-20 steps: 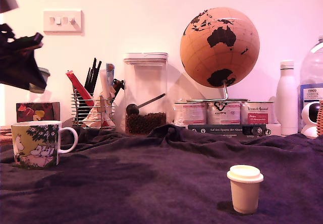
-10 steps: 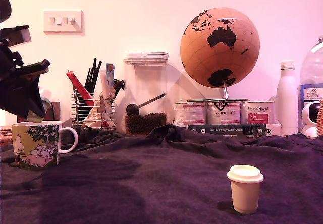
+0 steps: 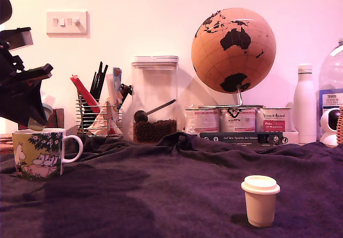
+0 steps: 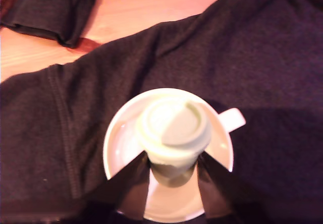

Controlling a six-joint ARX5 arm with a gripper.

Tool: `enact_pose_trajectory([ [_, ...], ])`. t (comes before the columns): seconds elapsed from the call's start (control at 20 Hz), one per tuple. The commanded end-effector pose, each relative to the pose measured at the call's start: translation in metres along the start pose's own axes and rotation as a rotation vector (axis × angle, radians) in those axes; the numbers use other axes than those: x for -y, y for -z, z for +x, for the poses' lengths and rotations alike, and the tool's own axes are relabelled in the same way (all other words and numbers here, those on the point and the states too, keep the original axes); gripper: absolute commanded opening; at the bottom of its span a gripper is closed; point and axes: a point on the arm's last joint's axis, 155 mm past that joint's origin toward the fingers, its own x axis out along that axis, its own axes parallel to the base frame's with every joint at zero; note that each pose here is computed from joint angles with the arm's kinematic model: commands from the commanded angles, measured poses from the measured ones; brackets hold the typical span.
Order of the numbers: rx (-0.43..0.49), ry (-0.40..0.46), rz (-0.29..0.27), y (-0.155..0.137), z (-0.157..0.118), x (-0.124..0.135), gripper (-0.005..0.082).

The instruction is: Pick up the coffee capsules on the table and drop them inside the coffee cup

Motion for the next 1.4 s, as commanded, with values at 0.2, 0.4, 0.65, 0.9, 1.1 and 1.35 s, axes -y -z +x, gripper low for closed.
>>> enact_pose_trajectory([
  [0.2,-0.001,-0.015,0.014,-0.001,0.002,-0.004,0.0547],
  [0.4,-0.002,-0.014,0.014,0.000,0.002,-0.004,0.0546],
  [0.65,-0.003,-0.011,0.013,0.000,0.002,-0.003,0.0398],
  [0.9,0.047,0.025,0.025,-0.013,-0.004,0.005,-0.0018],
  [1.1,0.105,0.071,0.041,-0.027,-0.016,0.016,-0.0020],
  [1.35,0.181,0.125,0.084,-0.044,-0.039,0.038,-0.0020],
])
